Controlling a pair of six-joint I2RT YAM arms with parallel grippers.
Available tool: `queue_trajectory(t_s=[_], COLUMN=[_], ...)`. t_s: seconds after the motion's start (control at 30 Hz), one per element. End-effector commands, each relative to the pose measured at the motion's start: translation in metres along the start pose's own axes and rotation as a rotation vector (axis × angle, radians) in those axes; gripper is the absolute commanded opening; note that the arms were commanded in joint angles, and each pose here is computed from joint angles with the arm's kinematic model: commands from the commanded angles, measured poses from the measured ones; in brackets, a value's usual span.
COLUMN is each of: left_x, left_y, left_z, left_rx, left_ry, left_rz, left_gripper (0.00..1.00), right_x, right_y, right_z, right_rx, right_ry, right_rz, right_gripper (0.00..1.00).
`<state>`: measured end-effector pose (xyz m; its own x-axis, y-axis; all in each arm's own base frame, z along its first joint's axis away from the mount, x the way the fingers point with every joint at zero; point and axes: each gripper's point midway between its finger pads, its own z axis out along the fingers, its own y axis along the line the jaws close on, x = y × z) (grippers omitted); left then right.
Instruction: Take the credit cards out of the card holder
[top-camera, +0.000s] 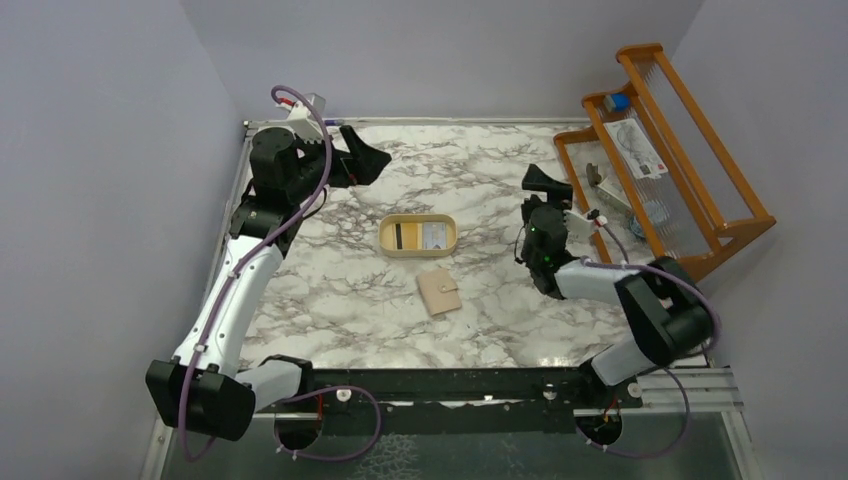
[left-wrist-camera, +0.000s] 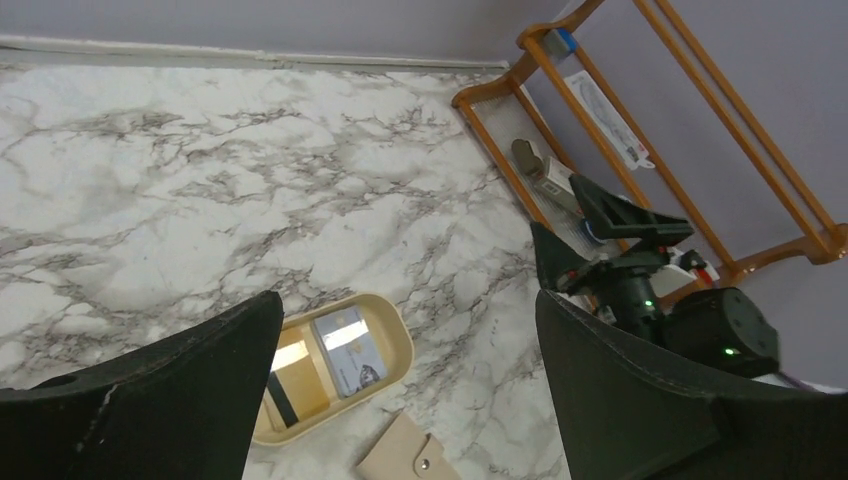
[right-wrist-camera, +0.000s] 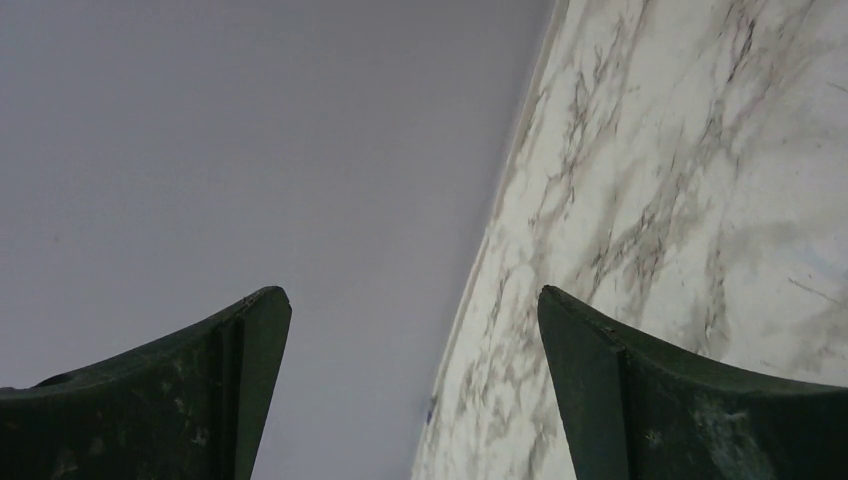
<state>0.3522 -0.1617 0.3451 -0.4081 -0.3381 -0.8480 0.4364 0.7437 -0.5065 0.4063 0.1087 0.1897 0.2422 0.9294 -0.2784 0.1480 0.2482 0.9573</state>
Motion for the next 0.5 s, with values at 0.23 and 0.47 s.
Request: queue_trajectory(t_s=[0.23, 0.47], left_x=[0.007, 0.029], left_y=[-0.048, -0.048], left_z=[0.002, 0.017], left_rx=[0.156, 0.168], left_ry=[0.021, 0.094], left_rz=[0.095, 0.112], left_gripper=[0.96, 0.96], right_x=[-0.074, -0.112], right_y=[-0.002, -0.027], right_z=[0.058, 0.066], right_rx=[-0.106, -0.032], right_ry=[-0.666, -0.841], right_rz=[0.208, 0.285], right_gripper=[1.00, 1.00])
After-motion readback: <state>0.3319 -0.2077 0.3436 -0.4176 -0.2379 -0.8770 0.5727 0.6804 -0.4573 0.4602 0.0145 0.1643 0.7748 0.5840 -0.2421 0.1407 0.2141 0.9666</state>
